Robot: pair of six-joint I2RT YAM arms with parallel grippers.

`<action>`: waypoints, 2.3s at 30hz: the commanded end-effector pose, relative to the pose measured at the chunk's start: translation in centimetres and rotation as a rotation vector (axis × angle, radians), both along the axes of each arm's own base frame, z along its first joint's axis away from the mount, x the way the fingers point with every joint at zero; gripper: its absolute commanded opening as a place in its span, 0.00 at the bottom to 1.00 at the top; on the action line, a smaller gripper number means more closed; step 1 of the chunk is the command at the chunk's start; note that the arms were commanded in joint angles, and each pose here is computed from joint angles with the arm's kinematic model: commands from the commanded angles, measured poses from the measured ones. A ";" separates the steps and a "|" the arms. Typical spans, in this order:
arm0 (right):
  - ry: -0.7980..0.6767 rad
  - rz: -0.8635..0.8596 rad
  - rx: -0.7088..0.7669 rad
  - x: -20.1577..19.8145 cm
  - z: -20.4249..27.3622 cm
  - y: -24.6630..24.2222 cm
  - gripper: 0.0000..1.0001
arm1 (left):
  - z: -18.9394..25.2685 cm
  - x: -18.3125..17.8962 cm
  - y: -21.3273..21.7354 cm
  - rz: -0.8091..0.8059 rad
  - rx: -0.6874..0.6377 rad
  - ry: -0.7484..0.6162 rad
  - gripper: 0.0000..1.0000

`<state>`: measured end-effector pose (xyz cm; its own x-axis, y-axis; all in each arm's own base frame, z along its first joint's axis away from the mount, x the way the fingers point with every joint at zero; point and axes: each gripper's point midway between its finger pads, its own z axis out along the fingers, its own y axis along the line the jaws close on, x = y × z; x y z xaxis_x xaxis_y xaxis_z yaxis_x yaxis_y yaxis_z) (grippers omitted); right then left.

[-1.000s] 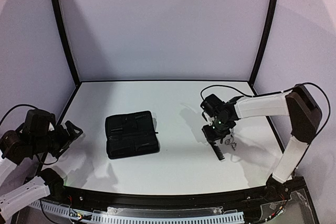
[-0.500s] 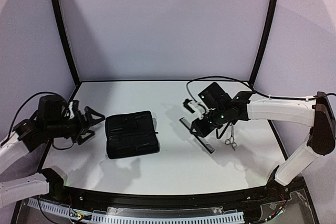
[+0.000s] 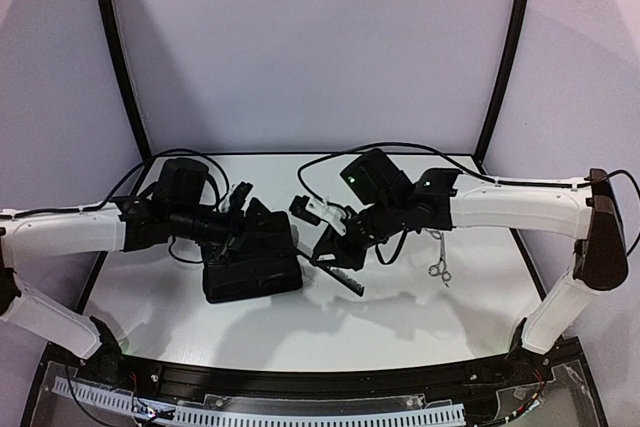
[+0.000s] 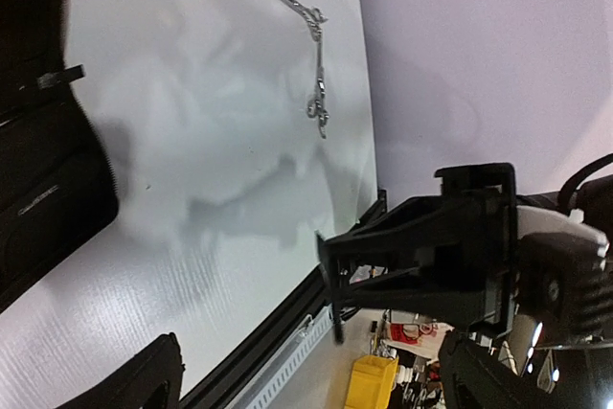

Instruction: Sort the hair-cutting tools

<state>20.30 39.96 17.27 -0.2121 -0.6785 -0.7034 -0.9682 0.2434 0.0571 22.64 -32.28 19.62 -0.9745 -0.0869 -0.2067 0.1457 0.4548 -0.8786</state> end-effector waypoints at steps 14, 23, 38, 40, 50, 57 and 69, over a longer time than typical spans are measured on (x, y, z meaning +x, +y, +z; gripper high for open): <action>-0.059 0.101 0.037 -1.1 1.8 2.5 0.16 | 1.6 -0.7 -3.0 -0.097 -0.120 -0.021 0.36; -0.080 0.026 0.023 -0.1 1.7 2.1 0.31 | 1.3 -0.3 -2.0 -0.032 -0.101 -0.062 0.01; 0.304 -0.387 0.505 0.1 9.8 -3.8 0.99 | 7.6 0.1 4.1 0.230 -0.191 -0.425 0.01; 0.395 -0.407 0.583 0.1 10.7 -4.5 0.99 | 9.7 -0.4 5.2 0.258 -0.241 -0.498 0.01; 0.639 -0.131 0.843 -1.6 16.5 -0.4 0.94 | 14.6 -2.8 8.0 0.286 -0.340 -0.663 0.01; 0.694 -0.052 0.858 -0.9 17.1 2.5 0.79 | 15.1 -2.6 7.6 0.281 -0.359 -0.680 0.01; 0.693 0.057 0.902 -2.1 19.0 3.2 0.53 | 13.8 -1.2 8.0 0.339 -0.278 -0.677 0.01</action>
<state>19.84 42.96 33.48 -0.7742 -0.0157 -0.6327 -0.6282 -0.1031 0.7712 20.85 -24.48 34.08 -0.5775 -0.4904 -0.6527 0.5917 0.2994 -0.7485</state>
